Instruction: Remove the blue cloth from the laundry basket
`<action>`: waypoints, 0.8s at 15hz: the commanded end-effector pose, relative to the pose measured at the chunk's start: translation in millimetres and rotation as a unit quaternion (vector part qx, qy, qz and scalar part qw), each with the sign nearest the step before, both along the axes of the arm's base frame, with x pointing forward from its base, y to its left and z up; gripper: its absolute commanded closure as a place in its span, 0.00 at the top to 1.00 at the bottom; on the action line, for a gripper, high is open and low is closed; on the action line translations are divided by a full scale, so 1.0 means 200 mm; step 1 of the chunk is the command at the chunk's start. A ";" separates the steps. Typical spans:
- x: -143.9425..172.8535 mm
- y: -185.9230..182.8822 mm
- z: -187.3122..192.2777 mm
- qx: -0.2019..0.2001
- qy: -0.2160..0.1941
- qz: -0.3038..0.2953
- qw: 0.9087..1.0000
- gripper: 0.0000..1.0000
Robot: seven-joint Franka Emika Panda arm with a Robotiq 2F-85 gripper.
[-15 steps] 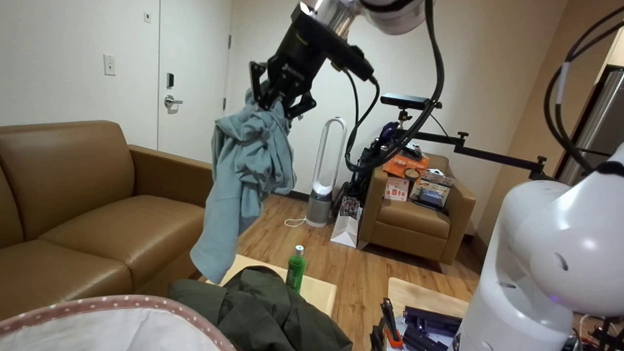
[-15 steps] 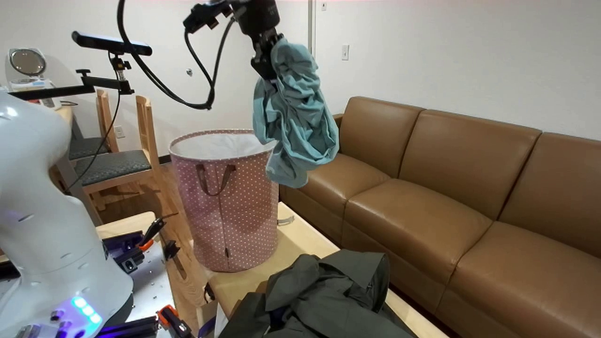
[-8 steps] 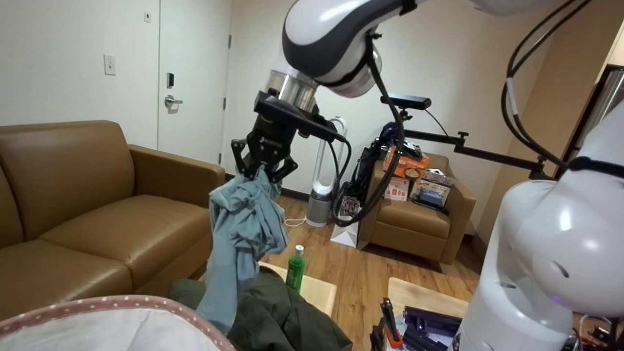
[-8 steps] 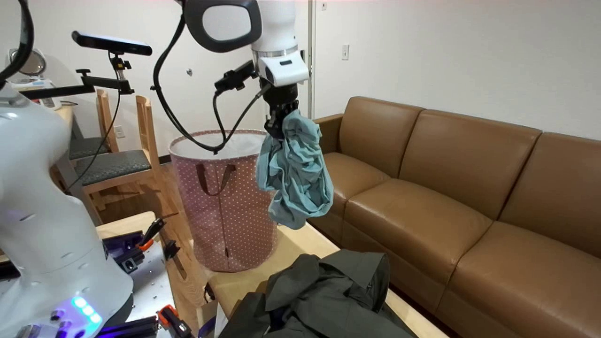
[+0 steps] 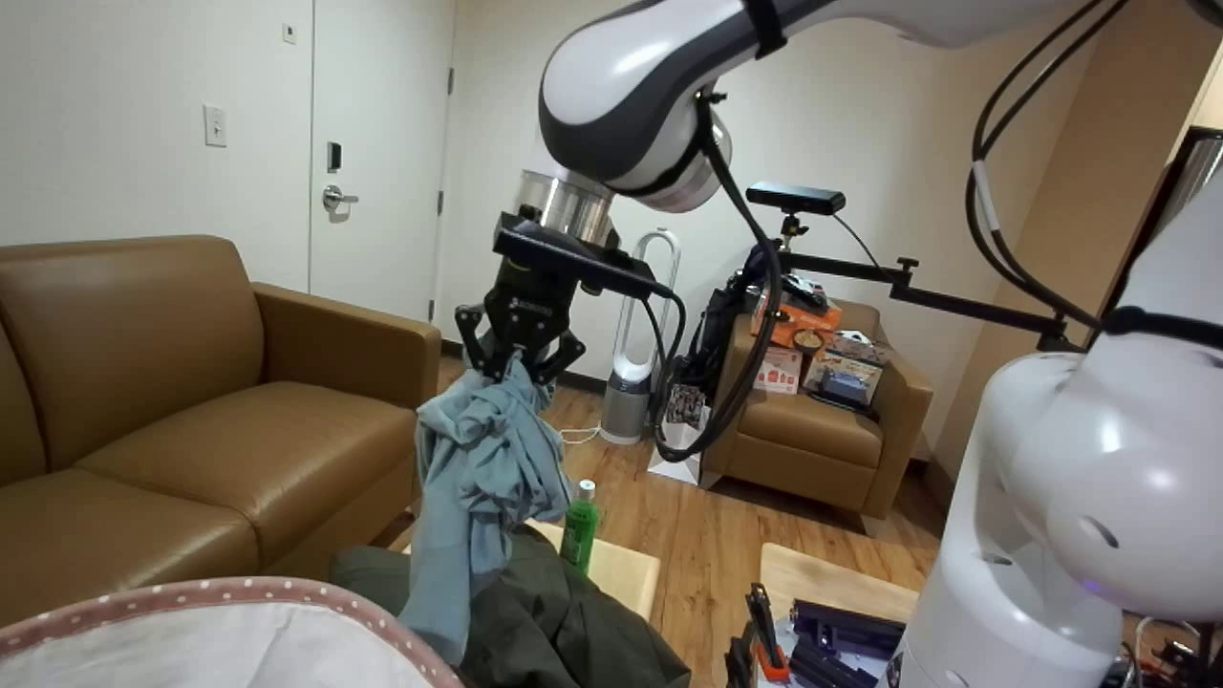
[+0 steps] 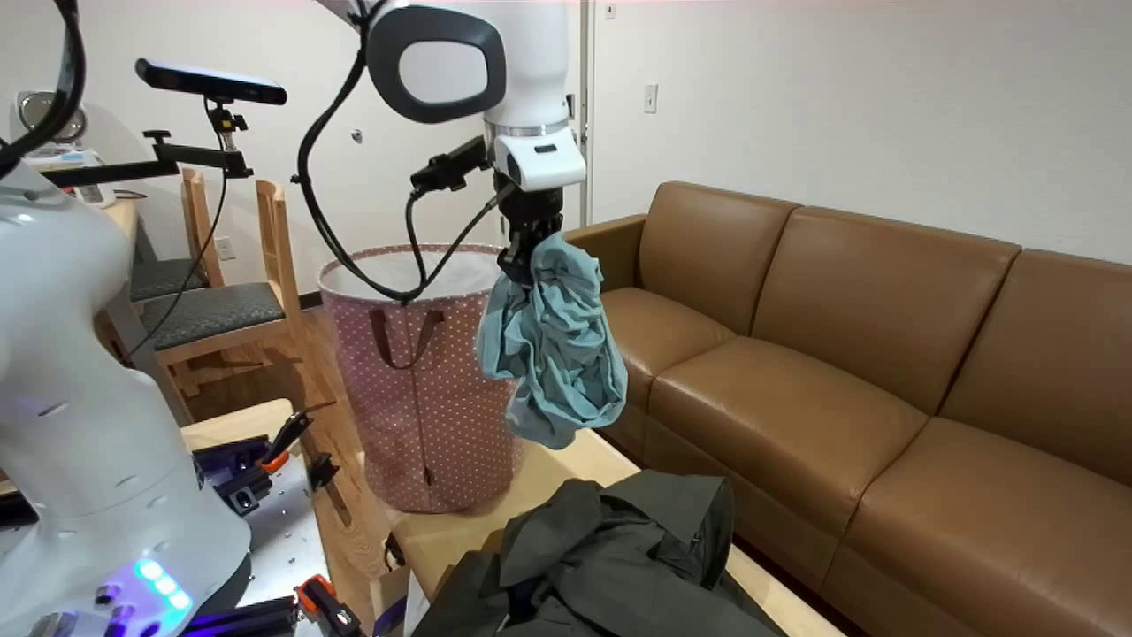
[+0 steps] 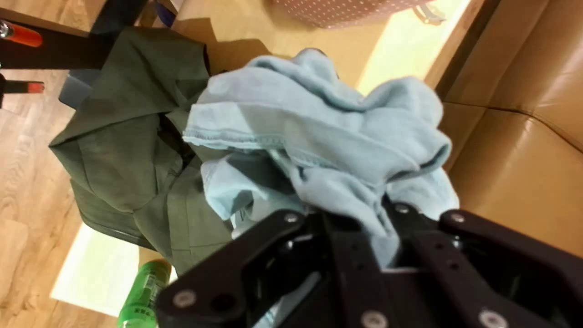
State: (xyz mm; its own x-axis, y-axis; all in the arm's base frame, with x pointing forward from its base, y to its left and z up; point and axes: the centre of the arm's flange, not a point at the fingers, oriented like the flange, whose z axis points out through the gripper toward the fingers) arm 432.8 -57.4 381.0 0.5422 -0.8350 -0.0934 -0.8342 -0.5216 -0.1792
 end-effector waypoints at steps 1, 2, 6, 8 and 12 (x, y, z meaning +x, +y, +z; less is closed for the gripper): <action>0.06 -0.09 -0.29 0.035 0.064 -0.018 0.997 0.03; 0.06 -0.11 -0.38 0.039 0.073 -0.025 0.996 0.03; 0.05 -0.17 -0.67 0.034 0.078 -0.048 0.995 0.03; 0.07 -0.16 -0.72 0.029 0.060 -0.051 0.996 0.03; 0.04 -0.16 -0.72 0.021 0.077 -0.054 0.995 0.03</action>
